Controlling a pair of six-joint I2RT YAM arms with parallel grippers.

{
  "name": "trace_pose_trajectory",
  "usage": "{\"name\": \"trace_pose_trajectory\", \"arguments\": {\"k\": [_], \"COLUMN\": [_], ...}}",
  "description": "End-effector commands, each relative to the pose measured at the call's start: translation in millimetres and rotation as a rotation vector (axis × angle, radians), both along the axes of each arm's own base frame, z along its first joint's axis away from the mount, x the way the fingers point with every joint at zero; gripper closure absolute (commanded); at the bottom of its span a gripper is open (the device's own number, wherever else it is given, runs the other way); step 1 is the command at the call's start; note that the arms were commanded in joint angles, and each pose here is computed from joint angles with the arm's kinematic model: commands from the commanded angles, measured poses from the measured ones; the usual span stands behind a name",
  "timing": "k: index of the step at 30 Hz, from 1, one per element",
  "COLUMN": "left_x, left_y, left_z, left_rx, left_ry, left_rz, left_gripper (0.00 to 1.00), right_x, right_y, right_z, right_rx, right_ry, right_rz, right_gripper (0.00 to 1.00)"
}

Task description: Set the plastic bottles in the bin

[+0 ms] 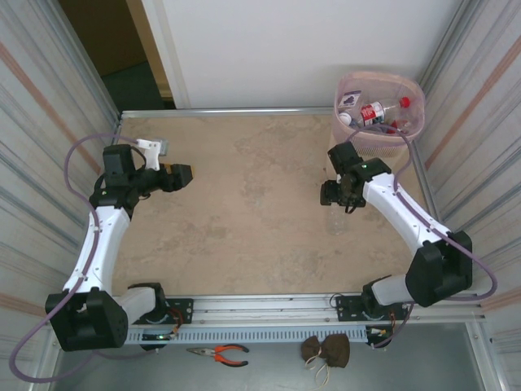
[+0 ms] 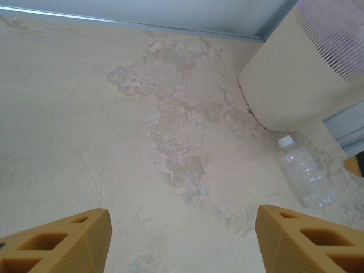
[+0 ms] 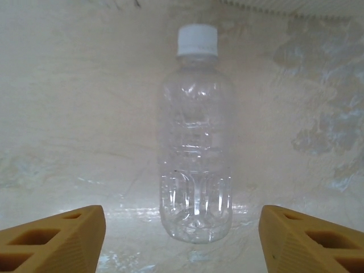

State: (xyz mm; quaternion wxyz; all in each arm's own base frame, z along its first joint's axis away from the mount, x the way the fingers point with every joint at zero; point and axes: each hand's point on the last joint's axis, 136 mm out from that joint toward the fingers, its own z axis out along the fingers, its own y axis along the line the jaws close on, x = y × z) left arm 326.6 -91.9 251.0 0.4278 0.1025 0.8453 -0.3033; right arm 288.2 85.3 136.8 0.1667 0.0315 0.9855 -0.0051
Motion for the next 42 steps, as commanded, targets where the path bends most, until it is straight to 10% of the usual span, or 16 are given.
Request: {"name": "trace_pose_trajectory", "arguments": {"k": [1,22,42], "left_x": [-1.1,0.6,2.4], "left_y": [0.4,2.4,1.7], "left_z": [4.4,0.1,-0.8], "left_rx": [-0.015,-0.009,-0.012], "left_ry": [-0.024,-0.012,-0.006], "left_rz": [-0.004,0.007,0.003], "left_gripper": [0.32,0.32,0.32], "right_x": [15.5,8.7,-2.3], "right_y": [-3.6,-0.7,64.4], "right_z": [-16.3,-112.0,32.7], "right_rx": [0.01,0.069,0.352], "right_ry": [-0.033,0.168,0.009], "right_rz": [-0.046,-0.068,0.161], "right_gripper": [0.25,0.34,0.42]}}
